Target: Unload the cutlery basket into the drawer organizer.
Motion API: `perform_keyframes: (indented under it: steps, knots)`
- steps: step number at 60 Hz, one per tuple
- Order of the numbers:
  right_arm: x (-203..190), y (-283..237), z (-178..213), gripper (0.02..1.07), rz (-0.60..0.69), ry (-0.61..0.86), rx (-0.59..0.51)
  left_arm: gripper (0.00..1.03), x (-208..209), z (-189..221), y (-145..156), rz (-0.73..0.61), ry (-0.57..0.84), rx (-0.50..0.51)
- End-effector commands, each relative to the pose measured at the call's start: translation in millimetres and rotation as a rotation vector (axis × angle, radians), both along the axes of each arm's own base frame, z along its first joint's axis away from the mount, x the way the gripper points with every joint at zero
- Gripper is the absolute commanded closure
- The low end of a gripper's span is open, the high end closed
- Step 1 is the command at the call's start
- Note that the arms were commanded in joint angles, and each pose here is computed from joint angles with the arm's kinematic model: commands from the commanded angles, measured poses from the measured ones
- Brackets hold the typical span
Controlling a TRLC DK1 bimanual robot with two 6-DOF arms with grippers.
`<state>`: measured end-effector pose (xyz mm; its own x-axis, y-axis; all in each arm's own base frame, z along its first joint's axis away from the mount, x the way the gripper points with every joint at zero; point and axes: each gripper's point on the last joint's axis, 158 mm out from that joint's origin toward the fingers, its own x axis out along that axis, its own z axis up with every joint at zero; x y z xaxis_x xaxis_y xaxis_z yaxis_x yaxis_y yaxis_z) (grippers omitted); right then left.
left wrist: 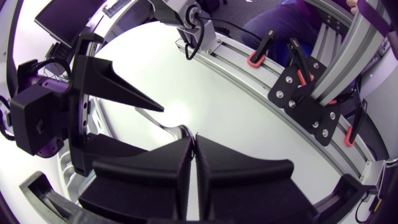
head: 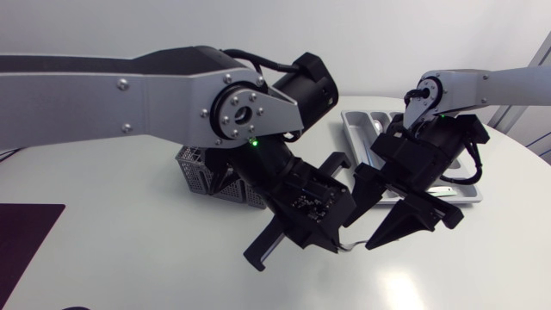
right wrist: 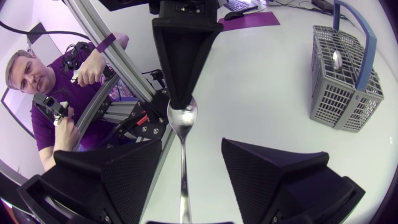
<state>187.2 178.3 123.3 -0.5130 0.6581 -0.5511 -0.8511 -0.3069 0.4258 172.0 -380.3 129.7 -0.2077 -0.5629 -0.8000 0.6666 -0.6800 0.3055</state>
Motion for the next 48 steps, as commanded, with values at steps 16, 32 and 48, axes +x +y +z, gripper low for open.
perform_keyframes:
  steps: [16,32,48]
  knots:
    - [-13.4,9.2,-4.3,0.6,0.057,0.052,0.01,1.0,-4.2,7.0,5.4,-0.045,-0.059,-0.039]
    - [-15.6,7.4,-7.8,0.72,0.055,0.071,0.009,1.0,-4.3,4.9,7.7,-0.052,-0.082,-0.039]
    - [-16.9,6.1,-9.1,0.82,0.05,0.082,0.007,1.0,-6.8,4.7,10.1,-0.051,-0.089,-0.042]
